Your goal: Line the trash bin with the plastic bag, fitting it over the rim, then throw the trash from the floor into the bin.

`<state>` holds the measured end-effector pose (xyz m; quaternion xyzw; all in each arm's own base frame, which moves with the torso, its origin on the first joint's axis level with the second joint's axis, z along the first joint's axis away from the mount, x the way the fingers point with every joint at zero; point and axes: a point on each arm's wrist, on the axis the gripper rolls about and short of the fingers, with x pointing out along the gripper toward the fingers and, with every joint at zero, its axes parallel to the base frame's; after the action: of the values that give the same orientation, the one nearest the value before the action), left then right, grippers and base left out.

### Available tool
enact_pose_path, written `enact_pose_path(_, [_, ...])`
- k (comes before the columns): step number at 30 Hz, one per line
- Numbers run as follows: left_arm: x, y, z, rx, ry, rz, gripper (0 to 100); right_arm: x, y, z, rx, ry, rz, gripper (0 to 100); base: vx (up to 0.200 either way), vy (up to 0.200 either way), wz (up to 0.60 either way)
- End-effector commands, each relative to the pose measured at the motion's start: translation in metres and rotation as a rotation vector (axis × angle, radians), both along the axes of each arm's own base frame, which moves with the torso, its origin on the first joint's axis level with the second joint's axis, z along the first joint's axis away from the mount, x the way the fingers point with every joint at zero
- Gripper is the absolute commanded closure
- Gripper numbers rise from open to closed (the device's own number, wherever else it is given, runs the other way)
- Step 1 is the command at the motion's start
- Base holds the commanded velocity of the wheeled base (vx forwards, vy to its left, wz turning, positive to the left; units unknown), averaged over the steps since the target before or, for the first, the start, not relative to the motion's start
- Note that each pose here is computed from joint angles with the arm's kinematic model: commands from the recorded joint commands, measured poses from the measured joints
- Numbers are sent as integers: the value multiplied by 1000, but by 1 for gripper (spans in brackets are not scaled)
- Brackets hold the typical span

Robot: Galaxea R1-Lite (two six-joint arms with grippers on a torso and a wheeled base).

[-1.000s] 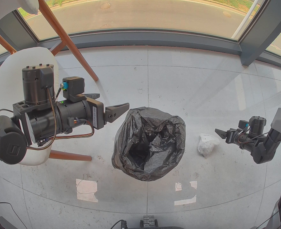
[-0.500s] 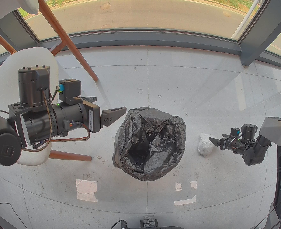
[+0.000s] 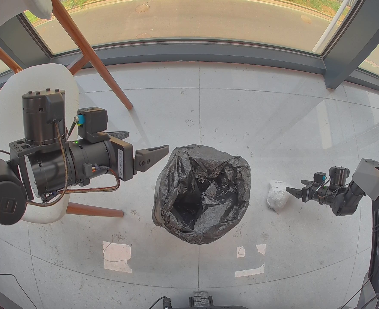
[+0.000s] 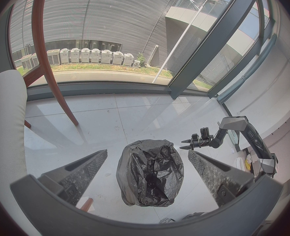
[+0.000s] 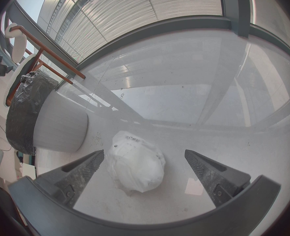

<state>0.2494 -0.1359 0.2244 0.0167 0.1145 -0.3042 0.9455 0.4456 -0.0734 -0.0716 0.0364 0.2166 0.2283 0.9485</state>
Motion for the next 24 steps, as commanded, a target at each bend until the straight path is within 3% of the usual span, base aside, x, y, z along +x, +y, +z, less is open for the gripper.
enact_pose_path(1, [-1,-1,-2,4,5,-4,0,-2,-7,-4,4,11,19,0,0,0,0])
enact_pose_path(24, [-2,0,-9,38,7,-10,0,11,-4,-11,28,75,101,0,0,0,0])
